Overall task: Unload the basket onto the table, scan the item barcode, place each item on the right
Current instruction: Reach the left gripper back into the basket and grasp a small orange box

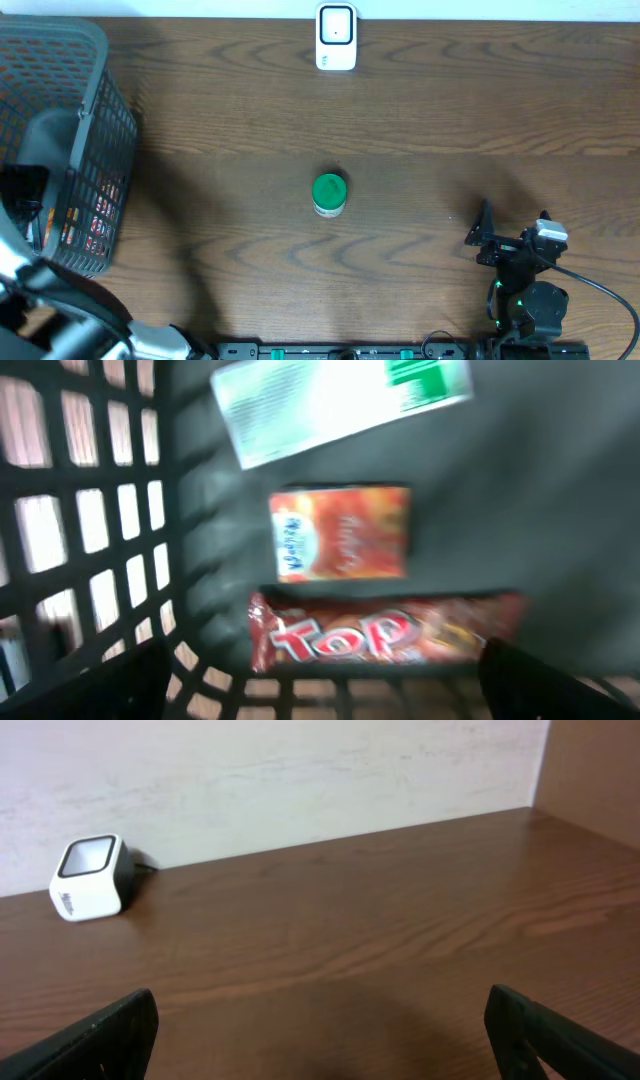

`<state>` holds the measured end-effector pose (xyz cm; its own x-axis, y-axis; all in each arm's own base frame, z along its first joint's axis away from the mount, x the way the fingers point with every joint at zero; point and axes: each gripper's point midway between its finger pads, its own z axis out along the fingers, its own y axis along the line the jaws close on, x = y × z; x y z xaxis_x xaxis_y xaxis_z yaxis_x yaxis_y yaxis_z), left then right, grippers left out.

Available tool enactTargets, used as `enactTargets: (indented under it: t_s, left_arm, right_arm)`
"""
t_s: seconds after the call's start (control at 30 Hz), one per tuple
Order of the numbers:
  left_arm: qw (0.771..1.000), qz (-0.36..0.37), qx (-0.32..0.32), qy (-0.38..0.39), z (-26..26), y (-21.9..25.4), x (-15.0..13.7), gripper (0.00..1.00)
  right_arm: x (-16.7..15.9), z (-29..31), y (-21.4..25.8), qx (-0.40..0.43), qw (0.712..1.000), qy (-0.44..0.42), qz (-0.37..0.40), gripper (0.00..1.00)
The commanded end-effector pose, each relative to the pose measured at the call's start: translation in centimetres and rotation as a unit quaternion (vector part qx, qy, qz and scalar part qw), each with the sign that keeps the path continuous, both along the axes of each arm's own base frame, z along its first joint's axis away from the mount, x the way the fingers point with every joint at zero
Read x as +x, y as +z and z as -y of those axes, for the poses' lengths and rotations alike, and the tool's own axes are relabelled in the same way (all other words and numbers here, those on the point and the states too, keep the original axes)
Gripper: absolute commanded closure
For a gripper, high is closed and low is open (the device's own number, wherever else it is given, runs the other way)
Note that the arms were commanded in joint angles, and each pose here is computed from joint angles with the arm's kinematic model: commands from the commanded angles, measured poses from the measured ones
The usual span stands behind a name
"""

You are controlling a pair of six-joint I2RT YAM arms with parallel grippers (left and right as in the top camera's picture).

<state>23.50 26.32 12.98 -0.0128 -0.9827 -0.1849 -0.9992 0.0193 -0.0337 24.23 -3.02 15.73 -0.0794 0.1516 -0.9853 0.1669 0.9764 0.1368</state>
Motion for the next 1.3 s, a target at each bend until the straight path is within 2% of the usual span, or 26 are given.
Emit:
enactTargets:
  t_s: [0.0, 0.67, 1.03, 1.27]
  left_arm:
    - [0.997, -0.058, 0.006, 0.051, -0.8, -2.4, -1.8, 0.02]
    - [0.998, -0.029, 0.034, 0.046, -2.1, -8.4, -0.5, 0.02]
    - [0.999, -0.033, -0.015, 0.012, -0.7, -13.2, 1.3, 0.02]
    - [0.999, -0.035, -0.016, -0.001, -0.6, -13.4, 1.5, 0.02]
  right_arm:
    - [0.0, 0.0, 0.0, -0.004, 1.000, 0.002, 0.001, 0.01]
    - [0.0, 0.0, 0.0, -0.004, 1.000, 0.002, 0.001, 0.01]
    - [0.0, 0.0, 0.0, -0.004, 1.000, 0.002, 0.002, 0.01]
    - [0.0, 0.0, 0.0, -0.004, 1.000, 0.002, 0.001, 0.01]
